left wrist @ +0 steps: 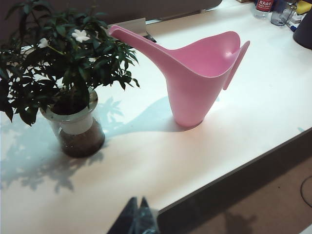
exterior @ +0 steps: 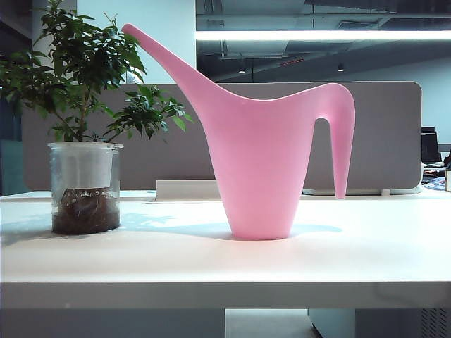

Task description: Pick up the watering can from the table, water the potted plant, and put the can back.

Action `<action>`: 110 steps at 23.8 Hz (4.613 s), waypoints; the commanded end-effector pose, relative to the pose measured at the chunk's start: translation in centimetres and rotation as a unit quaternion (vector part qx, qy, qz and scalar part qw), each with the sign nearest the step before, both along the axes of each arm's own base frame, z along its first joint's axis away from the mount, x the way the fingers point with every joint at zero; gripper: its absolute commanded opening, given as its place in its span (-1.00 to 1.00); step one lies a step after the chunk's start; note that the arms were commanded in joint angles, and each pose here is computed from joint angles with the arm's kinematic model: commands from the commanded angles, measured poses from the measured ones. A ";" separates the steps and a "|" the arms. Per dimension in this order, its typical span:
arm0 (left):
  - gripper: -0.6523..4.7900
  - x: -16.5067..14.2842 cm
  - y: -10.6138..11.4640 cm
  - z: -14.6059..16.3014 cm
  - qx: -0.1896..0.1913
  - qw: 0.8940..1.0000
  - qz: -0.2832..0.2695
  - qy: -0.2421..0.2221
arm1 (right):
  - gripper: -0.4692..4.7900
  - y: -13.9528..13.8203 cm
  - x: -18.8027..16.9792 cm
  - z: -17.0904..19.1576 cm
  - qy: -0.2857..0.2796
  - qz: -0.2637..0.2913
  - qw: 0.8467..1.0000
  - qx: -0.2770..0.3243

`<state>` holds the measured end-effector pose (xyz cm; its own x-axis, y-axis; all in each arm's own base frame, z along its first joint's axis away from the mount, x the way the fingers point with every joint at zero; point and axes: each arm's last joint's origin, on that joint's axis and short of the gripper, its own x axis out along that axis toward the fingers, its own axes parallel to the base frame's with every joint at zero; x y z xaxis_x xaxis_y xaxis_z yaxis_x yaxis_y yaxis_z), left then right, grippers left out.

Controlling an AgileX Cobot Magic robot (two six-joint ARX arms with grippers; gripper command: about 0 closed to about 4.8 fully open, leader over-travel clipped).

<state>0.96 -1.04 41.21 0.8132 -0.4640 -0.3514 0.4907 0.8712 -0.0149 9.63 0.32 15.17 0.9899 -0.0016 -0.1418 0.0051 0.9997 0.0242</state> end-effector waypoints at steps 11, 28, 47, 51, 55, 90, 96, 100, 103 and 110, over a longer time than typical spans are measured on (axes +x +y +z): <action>-0.78 -0.1 0.0 0.1 0.000 1.000 0.000 -0.005 | -0.83 0.0 0.1 0.2 -0.017 0.001 1.000 0.016; -0.78 -0.1 0.0 0.1 0.000 1.000 0.000 -0.004 | -0.82 -0.6 -7.7 30.0 -0.507 -0.056 0.860 -0.016; -0.78 -0.1 0.0 0.1 0.000 1.000 0.000 -0.005 | -0.83 1.7 20.3 17.7 -0.073 -0.073 0.995 0.006; -0.78 -0.1 0.0 0.1 0.000 1.000 0.000 -0.004 | -0.83 3.0 18.7 12.2 -0.074 -0.046 0.996 0.008; -0.78 -0.1 0.0 0.1 -0.001 1.000 -0.003 -0.005 | -0.82 5.3 14.9 6.4 -0.098 0.010 0.995 0.003; -0.78 -0.1 0.0 0.1 -0.001 1.000 -0.004 -0.005 | 0.22 9.1 22.2 1.3 -0.096 0.134 0.986 -0.012; -0.78 -0.1 0.0 0.1 -0.001 1.000 -0.004 -0.005 | -0.84 9.2 22.8 2.1 -0.115 0.133 0.984 -0.035; -0.78 -0.1 0.0 0.1 -0.001 1.000 -0.004 -0.005 | -0.84 8.8 22.2 4.9 -0.153 0.125 0.979 -0.056; -0.78 -0.1 0.0 0.1 -0.001 1.000 -0.004 -0.005 | -0.84 8.5 21.5 7.8 -0.191 0.113 0.973 -0.061; -0.78 -0.1 0.0 0.1 -0.001 1.000 -0.004 -0.004 | -0.84 7.1 17.1 15.3 -0.240 0.087 0.961 -0.102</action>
<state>0.92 -1.04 41.19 0.8112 -0.4670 -0.3520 0.4935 0.8696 -0.0164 27.26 7.58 29.60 0.9315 0.1914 0.3093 -0.1412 0.9740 -0.1774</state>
